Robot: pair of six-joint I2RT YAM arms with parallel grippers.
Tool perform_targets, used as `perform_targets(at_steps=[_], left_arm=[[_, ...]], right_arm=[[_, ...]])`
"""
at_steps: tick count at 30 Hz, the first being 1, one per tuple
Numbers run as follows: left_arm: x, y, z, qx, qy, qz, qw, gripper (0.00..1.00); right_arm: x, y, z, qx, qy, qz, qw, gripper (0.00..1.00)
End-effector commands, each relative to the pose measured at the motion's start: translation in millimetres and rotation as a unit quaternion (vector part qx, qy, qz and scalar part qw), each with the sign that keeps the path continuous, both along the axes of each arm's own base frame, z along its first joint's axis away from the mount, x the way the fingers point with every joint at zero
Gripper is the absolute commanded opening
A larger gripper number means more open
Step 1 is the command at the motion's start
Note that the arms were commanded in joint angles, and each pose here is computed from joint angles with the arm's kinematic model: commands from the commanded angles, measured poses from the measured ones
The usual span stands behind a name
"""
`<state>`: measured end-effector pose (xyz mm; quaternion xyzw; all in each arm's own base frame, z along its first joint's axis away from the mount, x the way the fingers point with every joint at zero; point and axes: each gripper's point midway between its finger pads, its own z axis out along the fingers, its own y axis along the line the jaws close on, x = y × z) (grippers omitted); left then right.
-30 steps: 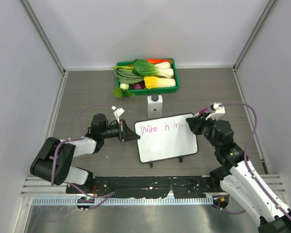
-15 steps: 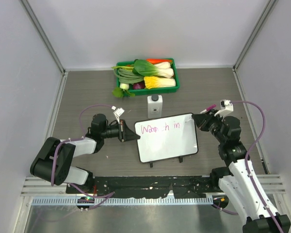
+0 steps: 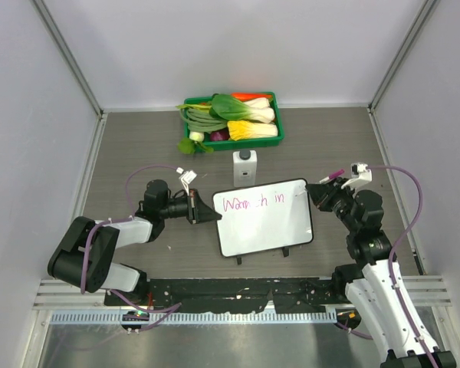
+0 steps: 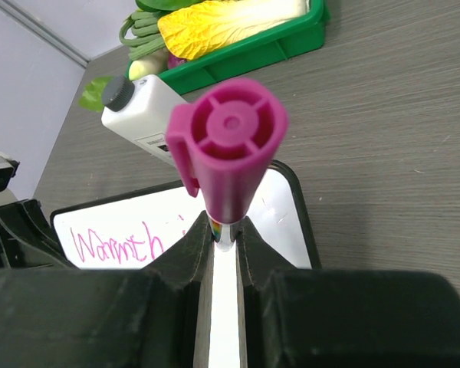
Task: Write a sentence on the whiteboard
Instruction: Write on the whiteboard at the whiteboard stand.
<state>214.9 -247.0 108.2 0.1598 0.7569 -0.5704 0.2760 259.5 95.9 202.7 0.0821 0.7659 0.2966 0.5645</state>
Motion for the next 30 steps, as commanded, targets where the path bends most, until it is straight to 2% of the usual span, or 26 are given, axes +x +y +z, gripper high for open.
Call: perform_targets(at_steps=[1,12,19,30], left_arm=[[11.2,-2.3,-0.7,0.012,-0.028,0.009,0.999,0.00],[11.8,-2.5,-1.7,0.013,-0.026,0.009,1.000,0.00],[11.4,-2.7,-1.3,0.012,-0.027,0.007,1.000,0.00],[11.4,-2.8,-1.8,0.012,-0.025,0.006,1.000,0.00]], right_arm=[[-0.3,-11.8,3.9,-0.020,-0.025,-0.026,0.999,0.01],[11.3,-7.5,-0.2,-0.011,-0.024,-0.021,0.999,0.01],[25.6,-4.7,21.1,-0.001,-0.058,-0.020,0.998,0.01],[30.5,-1.9,1.5,-0.008,-0.027,-0.012,1.000,0.01]])
